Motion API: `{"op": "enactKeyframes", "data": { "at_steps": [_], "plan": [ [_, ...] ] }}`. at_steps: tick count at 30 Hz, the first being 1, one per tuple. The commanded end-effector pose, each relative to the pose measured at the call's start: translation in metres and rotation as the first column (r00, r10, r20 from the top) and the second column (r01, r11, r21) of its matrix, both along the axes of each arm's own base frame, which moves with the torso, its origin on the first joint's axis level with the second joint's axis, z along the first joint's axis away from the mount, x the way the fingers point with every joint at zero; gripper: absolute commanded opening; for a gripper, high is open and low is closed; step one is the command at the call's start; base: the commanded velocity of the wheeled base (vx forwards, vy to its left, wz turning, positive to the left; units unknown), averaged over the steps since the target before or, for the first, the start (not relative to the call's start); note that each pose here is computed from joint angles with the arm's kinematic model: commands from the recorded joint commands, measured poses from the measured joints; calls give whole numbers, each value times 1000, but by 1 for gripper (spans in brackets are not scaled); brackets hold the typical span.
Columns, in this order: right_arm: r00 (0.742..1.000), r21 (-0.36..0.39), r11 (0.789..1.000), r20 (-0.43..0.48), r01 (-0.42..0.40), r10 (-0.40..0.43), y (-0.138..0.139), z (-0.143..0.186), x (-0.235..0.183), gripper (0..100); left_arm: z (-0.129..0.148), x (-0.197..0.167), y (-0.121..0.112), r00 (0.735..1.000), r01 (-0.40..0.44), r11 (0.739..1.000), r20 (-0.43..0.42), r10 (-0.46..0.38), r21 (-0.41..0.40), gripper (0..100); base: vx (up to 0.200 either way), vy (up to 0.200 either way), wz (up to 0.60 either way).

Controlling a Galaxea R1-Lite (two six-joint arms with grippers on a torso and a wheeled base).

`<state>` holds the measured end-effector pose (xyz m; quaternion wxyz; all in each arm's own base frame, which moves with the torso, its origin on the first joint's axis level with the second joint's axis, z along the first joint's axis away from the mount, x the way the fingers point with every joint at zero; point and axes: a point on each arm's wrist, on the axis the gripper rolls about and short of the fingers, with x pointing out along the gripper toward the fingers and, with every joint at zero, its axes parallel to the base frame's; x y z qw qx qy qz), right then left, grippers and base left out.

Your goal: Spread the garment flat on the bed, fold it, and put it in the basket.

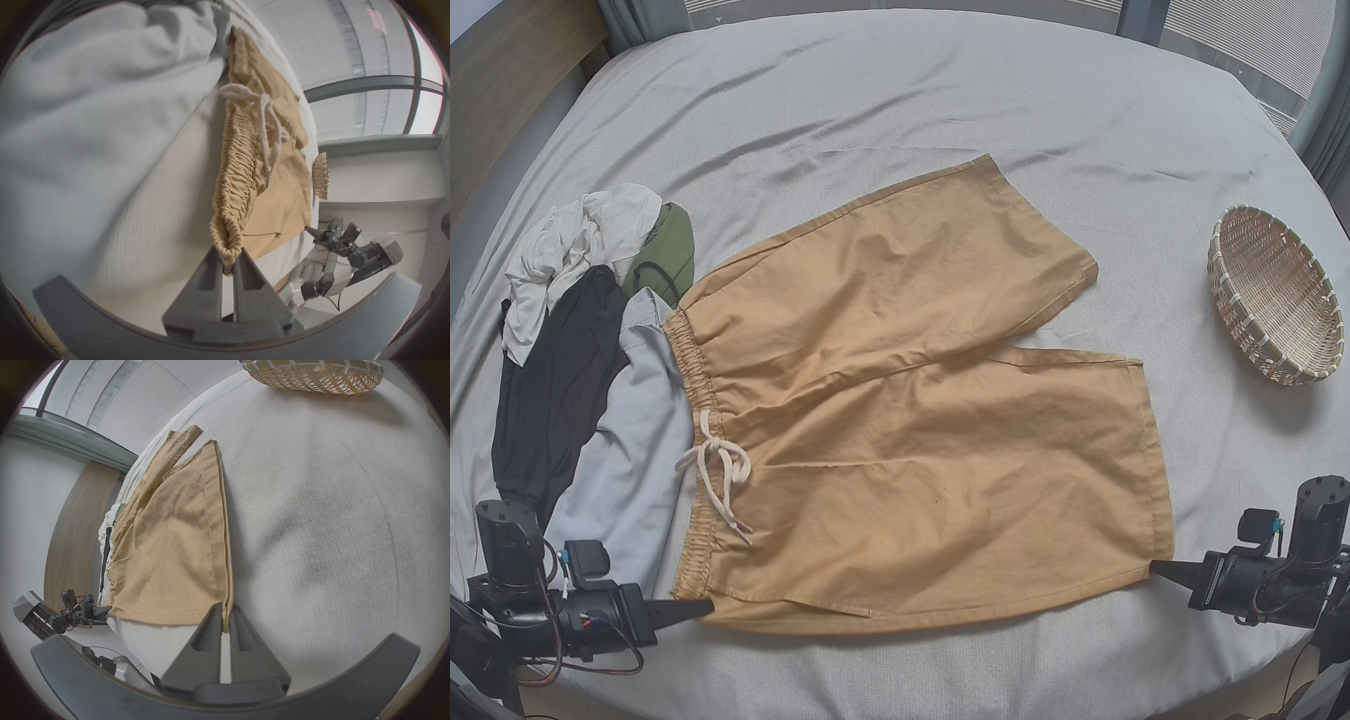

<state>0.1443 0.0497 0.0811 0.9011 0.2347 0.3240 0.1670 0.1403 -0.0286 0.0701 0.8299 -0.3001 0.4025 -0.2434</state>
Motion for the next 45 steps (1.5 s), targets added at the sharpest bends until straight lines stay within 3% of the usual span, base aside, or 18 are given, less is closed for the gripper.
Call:
{"op": "enactKeyframes", "data": {
  "at_steps": [1, 10, 21, 26, 34, 45],
  "plan": [
    [1000, -18, 1000, 23, -8, 8, -7, 8, -22, 0, 0, -19, -2, 997, 71, 996, -11, -71, 44, 0, 0, 0, 0],
    [999, -67, 997, 10, -41, 42, -19, 11, -64, 0, 7, -56, -8, 981, 193, 980, -16, -192, 46, 0, 0, 0, 0],
    [998, -62, 997, 47, -38, 41, -26, 24, -86, 0, 25, -97, 2, 974, 227, 973, -29, -226, 48, 0, 0, 0, 0],
    [996, -50, 998, 80, -37, 41, -24, 36, -79, 0, 31, -93, 1, 979, 203, 978, -11, -203, 53, 0, 0, 0, 0],
    [972, -5, 1000, 235, -13, 14, -14, 101, -41, 0, 57, -49, -10, 987, 97, 995, 131, -97, 6, 0, 0, 0, 0],
    [927, 38, 999, 375, -15, 0, 0, 172, 7, 0, 77, -25, -15, 958, 29, 1000, 285, -27, -3, 0, 0, 0, 0]
  ]
}}
